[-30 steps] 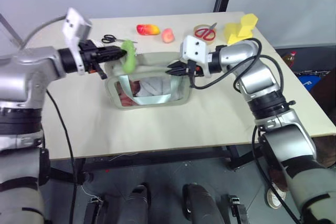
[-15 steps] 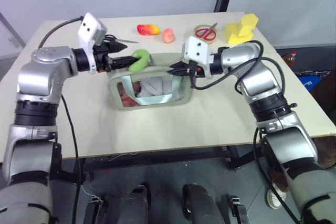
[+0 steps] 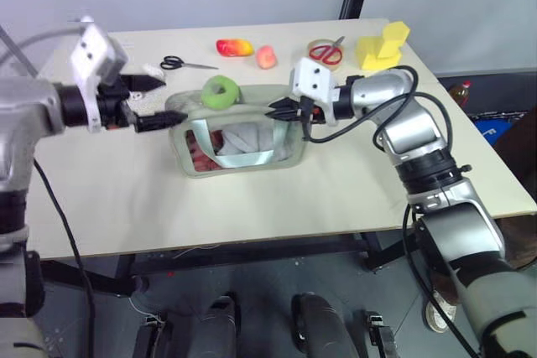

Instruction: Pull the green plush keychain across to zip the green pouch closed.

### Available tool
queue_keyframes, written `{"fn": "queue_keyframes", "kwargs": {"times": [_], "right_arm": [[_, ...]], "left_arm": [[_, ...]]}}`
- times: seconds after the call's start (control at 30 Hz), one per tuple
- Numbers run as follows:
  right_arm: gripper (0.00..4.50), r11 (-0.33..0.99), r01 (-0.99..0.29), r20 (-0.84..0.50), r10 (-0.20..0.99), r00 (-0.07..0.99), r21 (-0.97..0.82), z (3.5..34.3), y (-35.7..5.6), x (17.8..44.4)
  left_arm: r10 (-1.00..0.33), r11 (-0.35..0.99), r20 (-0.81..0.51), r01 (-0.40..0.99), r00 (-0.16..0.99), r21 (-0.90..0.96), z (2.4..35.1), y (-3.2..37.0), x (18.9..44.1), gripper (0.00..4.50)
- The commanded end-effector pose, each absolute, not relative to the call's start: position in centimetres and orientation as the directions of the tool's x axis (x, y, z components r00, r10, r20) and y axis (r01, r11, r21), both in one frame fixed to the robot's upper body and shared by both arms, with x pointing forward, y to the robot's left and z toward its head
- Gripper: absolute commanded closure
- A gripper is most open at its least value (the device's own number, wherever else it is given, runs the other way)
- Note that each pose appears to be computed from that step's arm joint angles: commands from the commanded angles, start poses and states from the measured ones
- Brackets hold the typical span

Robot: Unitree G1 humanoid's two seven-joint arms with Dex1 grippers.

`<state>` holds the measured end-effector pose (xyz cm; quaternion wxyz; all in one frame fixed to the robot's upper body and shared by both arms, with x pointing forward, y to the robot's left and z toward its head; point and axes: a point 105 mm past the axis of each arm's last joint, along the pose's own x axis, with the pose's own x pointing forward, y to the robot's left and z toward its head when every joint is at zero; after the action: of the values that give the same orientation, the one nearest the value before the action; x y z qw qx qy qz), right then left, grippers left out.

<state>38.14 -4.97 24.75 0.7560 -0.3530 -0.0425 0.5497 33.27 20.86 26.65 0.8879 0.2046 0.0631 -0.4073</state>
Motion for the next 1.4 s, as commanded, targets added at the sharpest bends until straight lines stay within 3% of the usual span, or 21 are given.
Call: {"fn": "queue_keyframes", "kwargs": {"times": [0.03, 0.3, 0.4, 0.63, 0.8, 0.9, 1.13, 1.23, 1.4], "right_arm": [[4.5, 0.147, -0.77, -0.279, 0.876, 0.393, -0.621, 26.7, -4.5, 37.9], [4.5, 0.143, -0.773, -0.28, 0.879, 0.386, -0.618, 26.7, -4.3, 37.9], [4.5, 0.144, -0.774, -0.283, 0.877, 0.388, -0.617, 26.7, -4.3, 37.9], [4.5, 0.15, -0.776, -0.28, 0.877, 0.39, -0.612, 26.6, -4.3, 37.9], [4.5, 0.13, -0.794, -0.298, 0.881, 0.367, -0.594, 26.6, -4.4, 37.4], [3.4, 0.112, -0.82, -0.308, 0.891, 0.333, -0.562, 27.2, -4.6, 36.8], [0.01, 0.124, -0.754, -0.26, 0.892, 0.369, -0.645, 31.2, -4.2, 37.1], [0.01, 0.149, -0.737, -0.188, 0.916, 0.354, -0.659, 33.2, -2.3, 36.8], [0.01, 0.125, -0.799, -0.128, 0.961, 0.244, -0.589, 31.9, 2.3, 35.6]], "left_arm": [[-0.629, 0.613, -0.284, 0.687, 0.723, 0.39, 25.5, 21.4, 33.8, 0.03], [-0.597, 0.649, -0.266, 0.651, 0.757, 0.395, 23.9, 21.5, 34.7, 0.03], [-0.618, 0.635, -0.261, 0.667, 0.742, 0.39, 24.1, 21.2, 34.5, 0.85], [-0.631, 0.62, -0.275, 0.685, 0.725, 0.383, 23.7, 20.9, 34.5, 4.39], [-0.619, 0.618, -0.291, 0.681, 0.73, 0.393, 23.7, 21.2, 34.6, 4.49], [-0.618, 0.611, -0.3, 0.684, 0.727, 0.399, 23.6, 21.3, 34.5, 4.5], [-0.617, 0.604, -0.308, 0.687, 0.724, 0.405, 23.5, 21.3, 34.5, 4.5], [-0.618, 0.602, -0.31, 0.688, 0.723, 0.406, 23.6, 21.3, 34.4, 4.5], [-0.619, 0.607, -0.302, 0.686, 0.725, 0.4, 23.7, 21.2, 34.5, 4.5]]}}
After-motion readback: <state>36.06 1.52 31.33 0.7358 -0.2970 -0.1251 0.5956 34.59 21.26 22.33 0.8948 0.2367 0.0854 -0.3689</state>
